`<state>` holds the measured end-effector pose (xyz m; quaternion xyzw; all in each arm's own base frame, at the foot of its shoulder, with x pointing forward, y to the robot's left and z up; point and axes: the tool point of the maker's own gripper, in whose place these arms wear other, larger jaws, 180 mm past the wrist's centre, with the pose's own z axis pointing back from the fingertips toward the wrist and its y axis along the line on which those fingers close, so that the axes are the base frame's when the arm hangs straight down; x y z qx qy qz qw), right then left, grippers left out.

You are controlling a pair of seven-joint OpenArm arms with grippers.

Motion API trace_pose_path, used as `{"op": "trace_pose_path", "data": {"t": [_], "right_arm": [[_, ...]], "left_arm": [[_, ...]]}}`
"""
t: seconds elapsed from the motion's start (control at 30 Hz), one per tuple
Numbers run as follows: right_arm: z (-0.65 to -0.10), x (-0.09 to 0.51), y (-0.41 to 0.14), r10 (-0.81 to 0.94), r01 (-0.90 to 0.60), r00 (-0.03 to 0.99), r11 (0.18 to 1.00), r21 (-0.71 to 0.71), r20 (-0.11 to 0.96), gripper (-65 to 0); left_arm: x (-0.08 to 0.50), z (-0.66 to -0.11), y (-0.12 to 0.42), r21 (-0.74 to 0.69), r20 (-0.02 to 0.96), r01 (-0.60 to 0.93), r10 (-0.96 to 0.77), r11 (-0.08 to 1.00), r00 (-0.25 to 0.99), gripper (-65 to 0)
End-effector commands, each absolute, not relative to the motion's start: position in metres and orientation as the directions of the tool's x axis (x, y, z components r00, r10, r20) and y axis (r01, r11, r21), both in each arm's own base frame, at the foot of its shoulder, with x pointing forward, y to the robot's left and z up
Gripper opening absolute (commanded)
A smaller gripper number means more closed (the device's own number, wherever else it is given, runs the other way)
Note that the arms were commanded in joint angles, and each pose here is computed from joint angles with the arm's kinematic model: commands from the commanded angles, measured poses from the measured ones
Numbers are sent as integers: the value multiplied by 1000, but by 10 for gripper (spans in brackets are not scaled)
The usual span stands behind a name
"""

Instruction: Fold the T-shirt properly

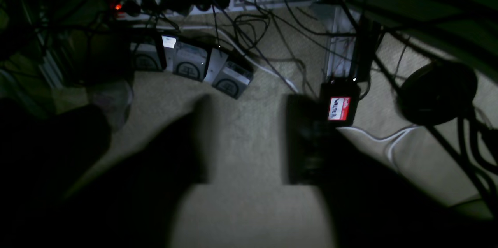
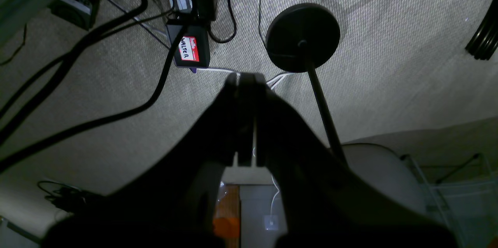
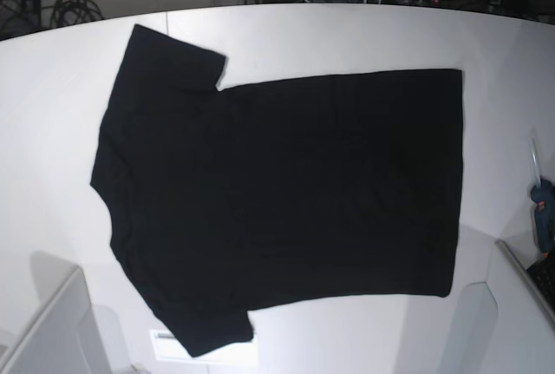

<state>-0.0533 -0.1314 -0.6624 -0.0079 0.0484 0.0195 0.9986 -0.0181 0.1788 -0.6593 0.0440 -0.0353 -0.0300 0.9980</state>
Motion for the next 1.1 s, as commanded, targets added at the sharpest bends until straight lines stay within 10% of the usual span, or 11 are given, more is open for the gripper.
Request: {"op": "trace_pose_path", "data": {"t": [0.0, 0.07, 1.07], "right_arm": [[-662, -54, -135, 44, -46, 995, 999, -16, -93, -650], [-662, -53, -135, 44, -46, 995, 999, -17, -88, -650], [-651, -58, -165, 50, -54, 997, 997, -64, -58, -650]], "left_arm": [[-24, -659, 179, 92, 58, 61, -67, 994, 996, -564], [-28, -659, 180, 94, 51, 53, -58, 994, 997, -650], [-76, -646, 191, 105, 38, 82, -87, 991, 996, -650]]}}
